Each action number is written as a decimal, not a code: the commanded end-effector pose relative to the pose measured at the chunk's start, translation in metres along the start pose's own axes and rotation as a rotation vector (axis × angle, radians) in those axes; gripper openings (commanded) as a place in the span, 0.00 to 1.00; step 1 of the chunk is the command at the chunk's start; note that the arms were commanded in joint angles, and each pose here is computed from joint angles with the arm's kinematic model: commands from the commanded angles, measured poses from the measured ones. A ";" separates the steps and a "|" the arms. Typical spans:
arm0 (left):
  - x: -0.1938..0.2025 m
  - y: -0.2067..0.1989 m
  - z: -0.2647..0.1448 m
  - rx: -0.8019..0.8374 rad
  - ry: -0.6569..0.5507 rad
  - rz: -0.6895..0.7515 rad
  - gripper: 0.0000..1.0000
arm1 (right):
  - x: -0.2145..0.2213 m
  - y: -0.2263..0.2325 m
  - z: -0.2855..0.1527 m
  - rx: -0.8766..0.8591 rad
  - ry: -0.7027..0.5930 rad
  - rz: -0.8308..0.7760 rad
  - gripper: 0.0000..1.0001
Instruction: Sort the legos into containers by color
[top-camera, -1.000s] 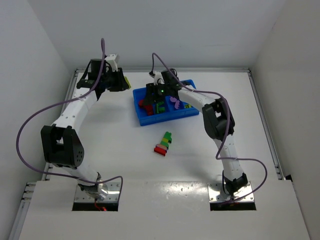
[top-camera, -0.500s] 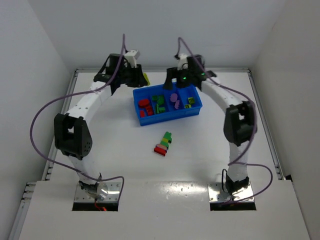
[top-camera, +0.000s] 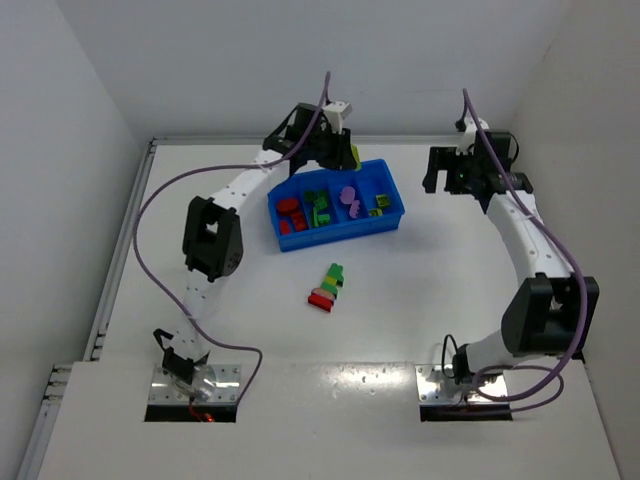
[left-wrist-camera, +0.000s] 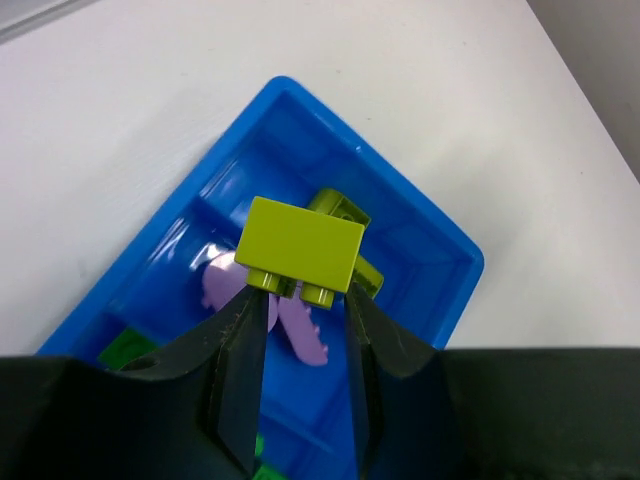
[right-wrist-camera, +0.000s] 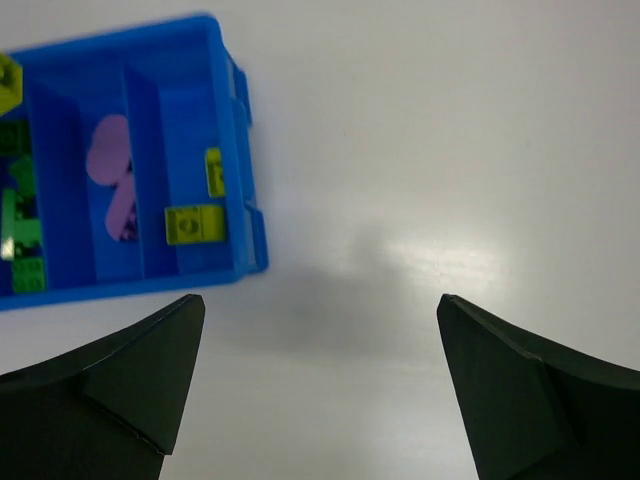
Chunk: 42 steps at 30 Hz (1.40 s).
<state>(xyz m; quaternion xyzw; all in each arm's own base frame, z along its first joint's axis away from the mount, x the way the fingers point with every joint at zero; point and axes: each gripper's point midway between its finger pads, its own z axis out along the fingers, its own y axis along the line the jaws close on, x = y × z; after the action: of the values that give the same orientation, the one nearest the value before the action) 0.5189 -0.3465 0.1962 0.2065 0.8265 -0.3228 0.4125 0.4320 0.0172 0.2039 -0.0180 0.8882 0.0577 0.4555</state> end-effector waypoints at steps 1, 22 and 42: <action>-0.016 -0.040 0.016 0.126 -0.035 0.032 0.00 | 0.011 -0.008 -0.019 0.036 0.019 -0.024 1.00; 0.037 -0.034 0.086 0.068 0.021 0.106 0.65 | 0.031 -0.022 -0.049 0.043 0.067 -0.027 1.00; -0.049 -0.029 -0.138 -0.136 -0.082 0.143 1.00 | 0.076 0.144 -0.046 -0.753 0.146 -0.555 1.00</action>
<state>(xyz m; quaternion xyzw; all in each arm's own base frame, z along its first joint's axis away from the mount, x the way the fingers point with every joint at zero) 0.4671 -0.3157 0.3074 0.2423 0.7926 -0.2608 0.4950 0.3523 0.1156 0.1873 -0.3345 0.8499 0.1815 0.3644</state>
